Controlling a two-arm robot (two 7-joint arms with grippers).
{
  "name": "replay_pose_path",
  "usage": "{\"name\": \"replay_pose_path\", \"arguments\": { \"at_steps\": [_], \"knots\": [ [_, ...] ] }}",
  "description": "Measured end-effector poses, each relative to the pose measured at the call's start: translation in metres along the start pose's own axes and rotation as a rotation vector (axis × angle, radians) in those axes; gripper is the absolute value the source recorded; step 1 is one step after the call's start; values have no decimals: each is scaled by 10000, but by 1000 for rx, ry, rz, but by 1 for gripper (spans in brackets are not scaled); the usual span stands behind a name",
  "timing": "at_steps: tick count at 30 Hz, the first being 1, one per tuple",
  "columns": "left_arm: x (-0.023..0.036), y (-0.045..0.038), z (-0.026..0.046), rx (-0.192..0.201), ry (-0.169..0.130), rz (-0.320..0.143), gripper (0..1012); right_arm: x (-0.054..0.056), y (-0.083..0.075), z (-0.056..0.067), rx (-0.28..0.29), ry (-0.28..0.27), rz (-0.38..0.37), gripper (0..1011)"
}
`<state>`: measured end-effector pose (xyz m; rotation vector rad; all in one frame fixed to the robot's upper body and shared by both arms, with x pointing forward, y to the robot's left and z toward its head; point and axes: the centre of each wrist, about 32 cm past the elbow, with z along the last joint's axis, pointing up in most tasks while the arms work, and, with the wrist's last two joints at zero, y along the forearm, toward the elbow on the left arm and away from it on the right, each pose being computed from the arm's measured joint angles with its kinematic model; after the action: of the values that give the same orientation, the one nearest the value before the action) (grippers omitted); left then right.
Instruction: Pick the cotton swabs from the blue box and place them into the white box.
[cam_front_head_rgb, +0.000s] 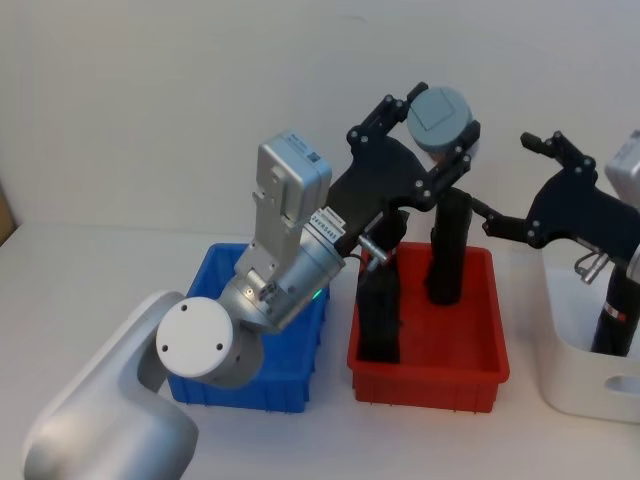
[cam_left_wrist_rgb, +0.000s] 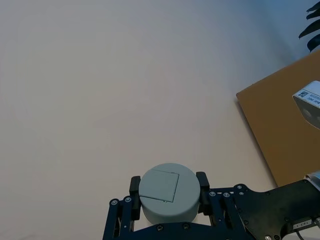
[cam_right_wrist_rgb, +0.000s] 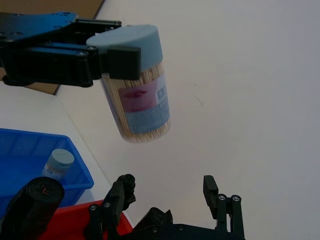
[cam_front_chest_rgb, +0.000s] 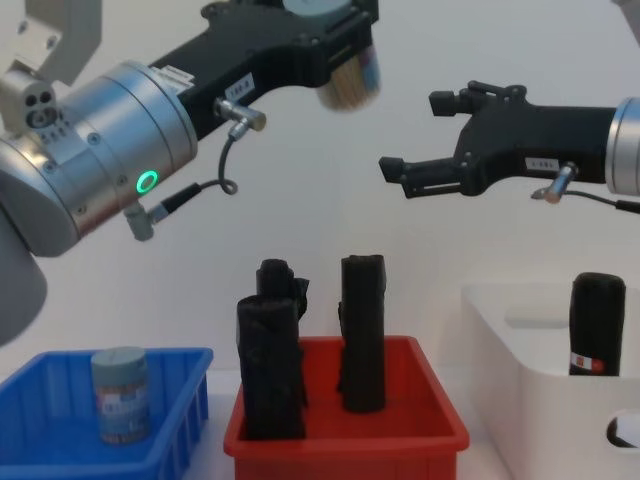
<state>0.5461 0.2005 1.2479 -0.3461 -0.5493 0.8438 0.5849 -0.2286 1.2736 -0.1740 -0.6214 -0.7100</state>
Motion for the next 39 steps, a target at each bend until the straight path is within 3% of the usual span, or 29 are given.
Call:
{"name": "replay_pose_path", "arguments": {
  "at_steps": [19,39],
  "knots": [
    [-107,-73,-177,29,99,-15,669,-95,22,-1,5,-12,16,1001],
    [-194,-50,-293,53,153,-7,669,-151,157,23,6,-25,14,1001]
  ]
}}
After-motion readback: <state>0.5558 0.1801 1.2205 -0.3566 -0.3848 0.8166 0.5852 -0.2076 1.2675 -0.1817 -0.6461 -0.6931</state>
